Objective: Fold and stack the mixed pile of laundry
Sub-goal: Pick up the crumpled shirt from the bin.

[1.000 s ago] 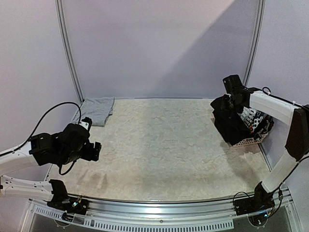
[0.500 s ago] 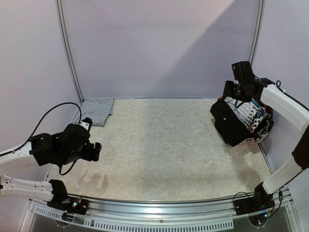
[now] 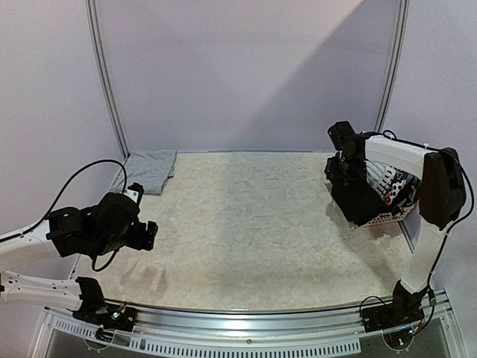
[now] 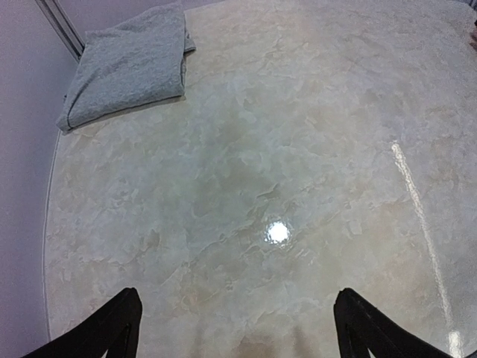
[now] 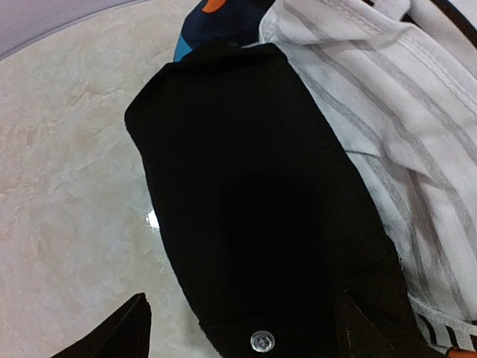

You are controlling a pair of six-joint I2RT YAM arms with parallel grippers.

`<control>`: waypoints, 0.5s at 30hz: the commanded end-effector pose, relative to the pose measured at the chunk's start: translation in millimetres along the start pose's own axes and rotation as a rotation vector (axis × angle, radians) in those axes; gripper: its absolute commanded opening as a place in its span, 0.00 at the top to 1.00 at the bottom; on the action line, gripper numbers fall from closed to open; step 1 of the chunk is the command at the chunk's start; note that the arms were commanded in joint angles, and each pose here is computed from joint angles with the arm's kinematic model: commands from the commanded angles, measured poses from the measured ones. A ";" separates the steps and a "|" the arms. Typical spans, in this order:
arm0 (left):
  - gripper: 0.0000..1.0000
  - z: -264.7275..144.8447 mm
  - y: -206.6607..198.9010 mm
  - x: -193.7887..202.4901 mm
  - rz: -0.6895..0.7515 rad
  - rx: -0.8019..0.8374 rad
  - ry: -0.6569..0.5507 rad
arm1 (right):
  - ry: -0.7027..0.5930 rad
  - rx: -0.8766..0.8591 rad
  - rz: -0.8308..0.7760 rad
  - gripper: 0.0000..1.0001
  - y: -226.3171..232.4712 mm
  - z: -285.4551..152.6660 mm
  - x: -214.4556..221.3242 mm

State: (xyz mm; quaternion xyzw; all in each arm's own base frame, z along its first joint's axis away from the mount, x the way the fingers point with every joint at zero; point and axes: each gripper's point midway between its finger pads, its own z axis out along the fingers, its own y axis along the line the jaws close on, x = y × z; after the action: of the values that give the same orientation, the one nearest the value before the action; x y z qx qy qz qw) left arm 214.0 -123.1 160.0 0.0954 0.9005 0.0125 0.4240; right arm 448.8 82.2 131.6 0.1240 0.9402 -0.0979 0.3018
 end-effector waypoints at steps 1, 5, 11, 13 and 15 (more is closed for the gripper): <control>0.09 -0.8 -5.4 4.1 0.005 0.026 -0.001 | 0.033 0.113 -0.021 0.23 -8.4 18.3 9.6; 0.09 -0.6 -5.6 4.8 0.007 0.026 0.000 | 0.055 0.177 -0.036 0.51 -15.0 32.5 20.7; 0.09 -0.9 -6.3 4.9 0.007 0.029 -0.002 | 0.045 0.219 -0.042 0.81 -22.9 31.5 20.7; 0.09 -0.8 -6.5 5.2 0.008 0.029 -0.001 | 0.031 0.216 -0.038 0.92 -23.6 26.5 15.6; 0.09 -1.2 -6.5 4.8 0.008 0.029 -0.003 | 0.015 0.207 -0.035 1.00 -23.7 19.8 9.8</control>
State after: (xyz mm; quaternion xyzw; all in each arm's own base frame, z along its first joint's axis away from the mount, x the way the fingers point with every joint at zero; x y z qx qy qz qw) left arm 212.5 -125.3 160.4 0.0986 0.9004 0.0064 0.4237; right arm 447.7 56.6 108.3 0.1399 0.9290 -0.1952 0.2815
